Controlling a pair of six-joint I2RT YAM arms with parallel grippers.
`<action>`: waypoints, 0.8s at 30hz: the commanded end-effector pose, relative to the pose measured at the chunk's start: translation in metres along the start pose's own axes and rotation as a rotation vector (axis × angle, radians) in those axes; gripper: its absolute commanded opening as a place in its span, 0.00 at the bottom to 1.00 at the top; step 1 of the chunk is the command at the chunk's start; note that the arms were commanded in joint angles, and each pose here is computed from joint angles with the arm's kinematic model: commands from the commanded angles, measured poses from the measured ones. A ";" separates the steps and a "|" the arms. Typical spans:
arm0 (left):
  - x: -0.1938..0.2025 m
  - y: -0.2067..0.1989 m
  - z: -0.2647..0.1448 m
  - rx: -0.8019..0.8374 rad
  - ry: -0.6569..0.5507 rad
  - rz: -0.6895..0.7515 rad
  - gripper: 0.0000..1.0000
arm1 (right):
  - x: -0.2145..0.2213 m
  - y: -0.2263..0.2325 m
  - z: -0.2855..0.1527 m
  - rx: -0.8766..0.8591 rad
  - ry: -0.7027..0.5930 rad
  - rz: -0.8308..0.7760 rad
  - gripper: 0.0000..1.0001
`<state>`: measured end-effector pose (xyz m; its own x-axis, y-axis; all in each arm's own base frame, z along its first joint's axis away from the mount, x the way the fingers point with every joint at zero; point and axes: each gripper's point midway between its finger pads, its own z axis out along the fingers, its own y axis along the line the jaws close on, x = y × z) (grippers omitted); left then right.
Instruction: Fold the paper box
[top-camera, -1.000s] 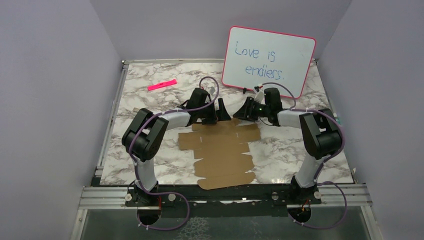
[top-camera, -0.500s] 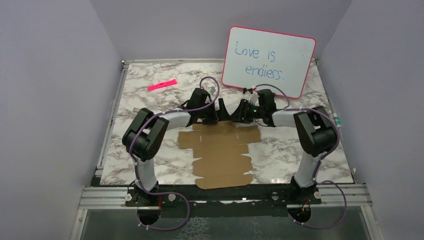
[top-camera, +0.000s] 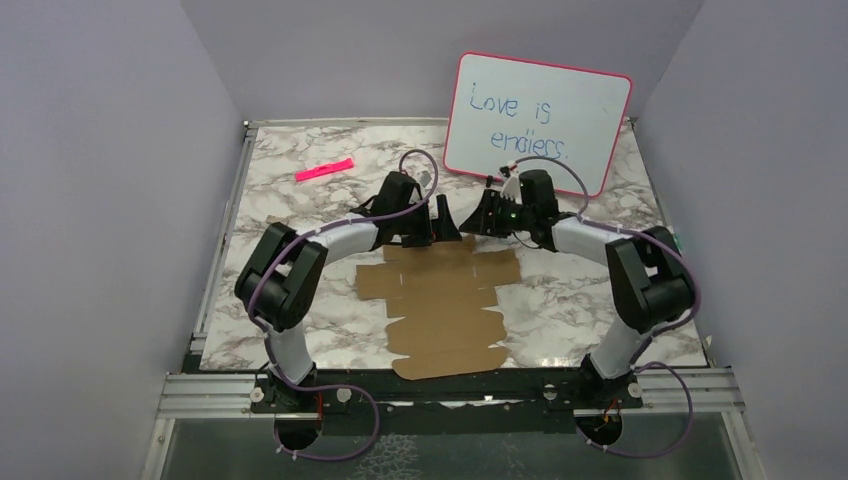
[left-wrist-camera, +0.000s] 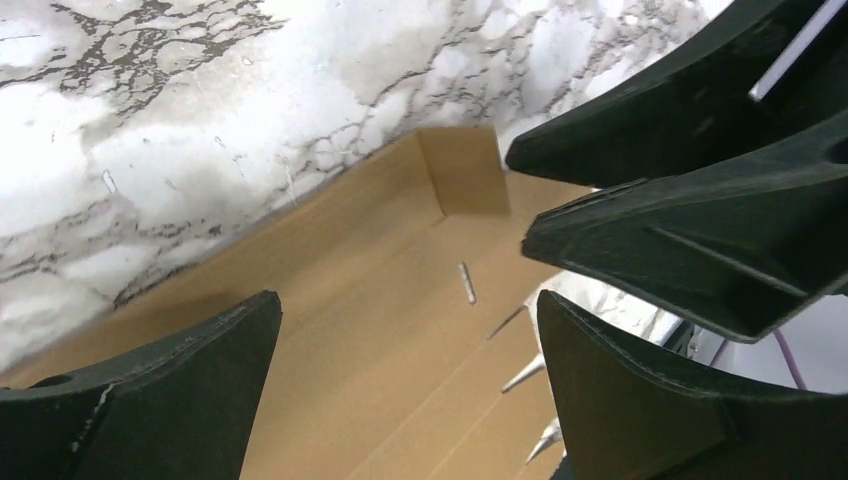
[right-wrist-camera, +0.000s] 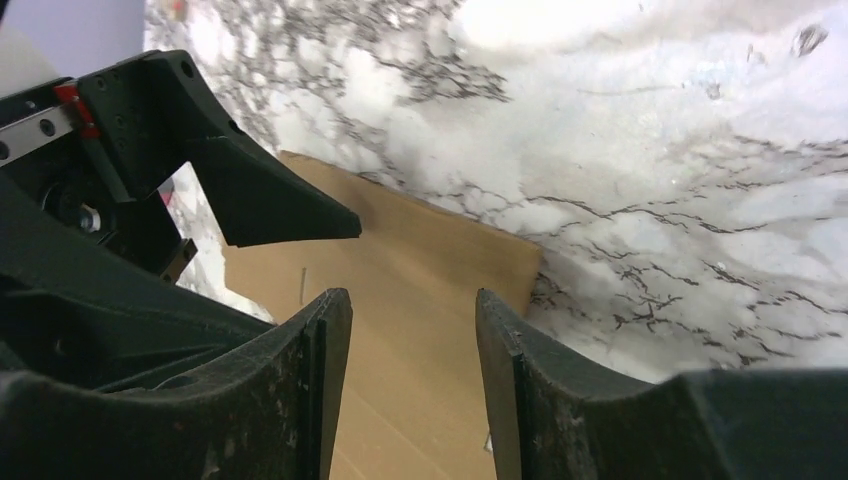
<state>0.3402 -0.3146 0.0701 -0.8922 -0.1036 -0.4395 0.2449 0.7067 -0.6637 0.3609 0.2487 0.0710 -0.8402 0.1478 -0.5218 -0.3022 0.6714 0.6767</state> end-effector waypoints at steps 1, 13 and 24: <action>-0.020 -0.028 -0.042 -0.011 -0.075 0.080 0.99 | -0.010 0.012 -0.029 0.056 -0.061 -0.086 0.55; 0.049 0.004 -0.121 -0.139 -0.098 0.009 0.99 | 0.030 0.028 -0.084 0.065 -0.088 -0.118 0.62; 0.108 0.041 -0.143 -0.194 -0.098 -0.140 0.99 | 0.075 0.042 -0.085 -0.042 -0.032 -0.082 0.64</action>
<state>0.2070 -0.2044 0.0934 -0.8665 -0.2183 -0.4490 0.1098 0.7939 -0.5980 0.2611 0.2143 0.1036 -0.7865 0.1231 -0.6052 -0.3641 0.6991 0.6154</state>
